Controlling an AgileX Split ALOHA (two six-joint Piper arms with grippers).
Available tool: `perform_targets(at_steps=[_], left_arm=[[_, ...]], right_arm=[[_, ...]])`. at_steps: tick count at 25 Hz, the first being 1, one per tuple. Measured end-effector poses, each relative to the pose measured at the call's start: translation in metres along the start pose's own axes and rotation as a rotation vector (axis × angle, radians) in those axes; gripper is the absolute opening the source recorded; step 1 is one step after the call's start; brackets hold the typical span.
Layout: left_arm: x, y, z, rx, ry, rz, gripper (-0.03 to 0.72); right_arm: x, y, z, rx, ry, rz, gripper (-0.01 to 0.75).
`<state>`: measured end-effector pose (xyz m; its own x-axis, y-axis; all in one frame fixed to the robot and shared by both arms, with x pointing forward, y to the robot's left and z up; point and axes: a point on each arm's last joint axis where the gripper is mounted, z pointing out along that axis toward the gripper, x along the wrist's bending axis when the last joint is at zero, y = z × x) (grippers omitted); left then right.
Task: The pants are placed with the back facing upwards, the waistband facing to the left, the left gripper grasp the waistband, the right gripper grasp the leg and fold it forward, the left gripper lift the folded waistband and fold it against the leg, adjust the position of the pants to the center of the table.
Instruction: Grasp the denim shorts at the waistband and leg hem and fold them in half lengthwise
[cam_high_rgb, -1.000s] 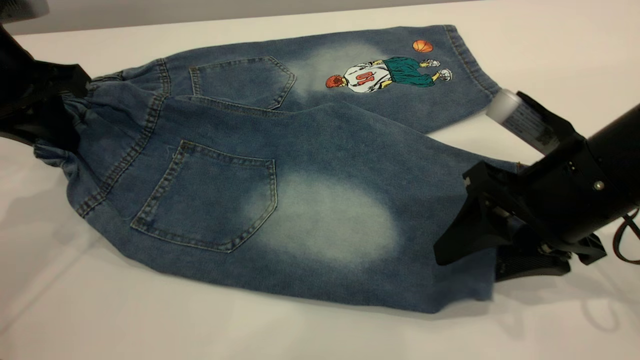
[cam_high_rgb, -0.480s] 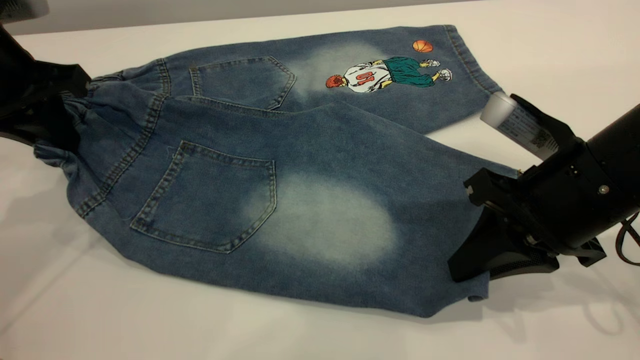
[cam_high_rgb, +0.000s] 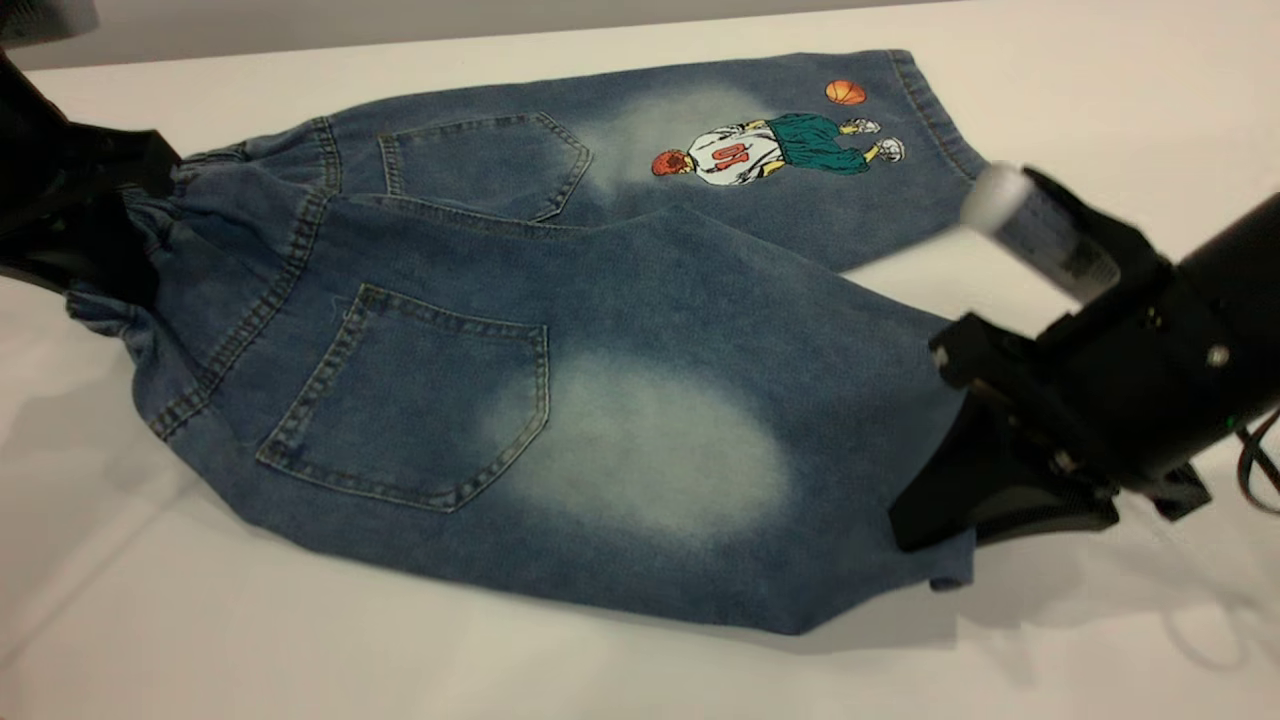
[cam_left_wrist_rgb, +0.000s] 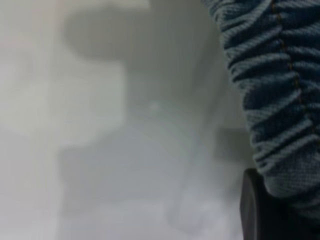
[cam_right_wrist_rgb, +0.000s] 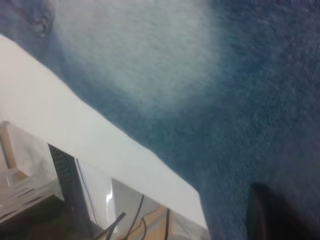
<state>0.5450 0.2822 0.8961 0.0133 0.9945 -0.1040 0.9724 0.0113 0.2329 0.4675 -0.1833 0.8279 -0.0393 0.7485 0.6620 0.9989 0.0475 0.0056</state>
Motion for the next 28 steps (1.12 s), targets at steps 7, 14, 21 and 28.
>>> perform_targets(at_steps=[7,14,21,28], left_arm=[[-0.002,-0.015,-0.006,0.079,-0.015,-0.005,0.128],[-0.003,-0.04,-0.023,0.117,-0.023,-0.01,0.128],[-0.008,-0.056,-0.049,0.11,-0.051,-0.042,0.128],[-0.019,-0.052,-0.069,0.007,-0.168,-0.102,0.128]], right_arm=[[0.017,0.0,-0.029,-0.027,-0.088,-0.059,0.015],[0.035,-0.009,-0.057,-0.02,-0.143,-0.083,0.015],[0.057,-0.02,-0.088,-0.02,-0.164,-0.107,0.015],[0.081,0.007,-0.102,-0.061,-0.117,-0.114,0.015]])
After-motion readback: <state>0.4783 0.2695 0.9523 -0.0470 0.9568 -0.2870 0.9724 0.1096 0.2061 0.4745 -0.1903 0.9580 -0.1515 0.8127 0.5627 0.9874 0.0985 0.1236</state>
